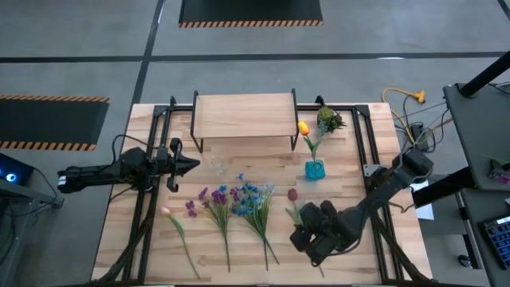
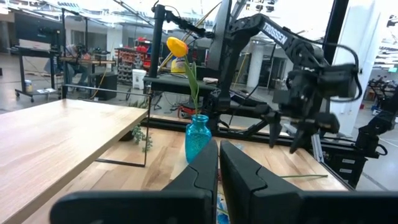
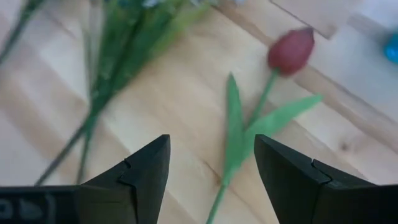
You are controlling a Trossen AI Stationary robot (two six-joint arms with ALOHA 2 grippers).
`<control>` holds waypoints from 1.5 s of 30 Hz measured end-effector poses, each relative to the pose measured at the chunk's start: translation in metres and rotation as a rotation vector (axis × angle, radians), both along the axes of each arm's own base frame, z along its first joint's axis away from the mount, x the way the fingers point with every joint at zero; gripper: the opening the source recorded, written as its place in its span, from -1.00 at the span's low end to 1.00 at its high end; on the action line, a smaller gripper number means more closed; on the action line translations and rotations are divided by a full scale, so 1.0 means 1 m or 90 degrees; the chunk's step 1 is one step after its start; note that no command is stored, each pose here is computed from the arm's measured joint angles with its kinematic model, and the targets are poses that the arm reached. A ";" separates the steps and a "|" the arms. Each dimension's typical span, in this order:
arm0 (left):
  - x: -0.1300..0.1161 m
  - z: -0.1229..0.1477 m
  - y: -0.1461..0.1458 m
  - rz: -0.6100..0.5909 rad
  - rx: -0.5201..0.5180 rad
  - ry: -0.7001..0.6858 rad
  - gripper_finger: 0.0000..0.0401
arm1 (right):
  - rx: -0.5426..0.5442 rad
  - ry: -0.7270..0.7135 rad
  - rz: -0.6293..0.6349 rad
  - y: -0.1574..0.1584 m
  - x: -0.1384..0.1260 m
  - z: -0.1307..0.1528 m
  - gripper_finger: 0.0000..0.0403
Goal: Pick and place flowers into a vace then onto a shelf
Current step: Put the dark red tulip into the blue transparent vase
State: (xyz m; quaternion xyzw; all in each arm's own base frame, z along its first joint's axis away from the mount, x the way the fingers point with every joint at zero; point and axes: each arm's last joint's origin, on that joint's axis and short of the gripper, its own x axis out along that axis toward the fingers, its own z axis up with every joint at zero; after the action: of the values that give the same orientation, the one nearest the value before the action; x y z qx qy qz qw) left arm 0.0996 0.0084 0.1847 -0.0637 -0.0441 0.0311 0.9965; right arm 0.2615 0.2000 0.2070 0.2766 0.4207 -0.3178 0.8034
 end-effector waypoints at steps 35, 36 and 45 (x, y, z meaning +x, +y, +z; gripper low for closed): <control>0.000 -0.002 0.000 0.000 0.000 0.005 -1.00 | -0.004 0.149 -0.062 0.012 0.011 -0.072 0.09; 0.000 -0.002 0.000 0.000 0.000 0.005 -1.00 | -0.005 0.151 -0.062 0.012 0.011 -0.072 0.08; 0.000 -0.002 0.000 0.000 0.000 0.005 -1.00 | 0.021 0.183 -0.062 0.011 0.008 -0.075 -0.23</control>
State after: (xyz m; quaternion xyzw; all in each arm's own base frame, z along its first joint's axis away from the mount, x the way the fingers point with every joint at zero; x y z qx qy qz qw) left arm 0.0999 0.0085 0.1831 -0.0640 -0.0401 0.0311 0.9967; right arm 0.2697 0.2112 0.1325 0.2616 0.5229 -0.3859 0.7136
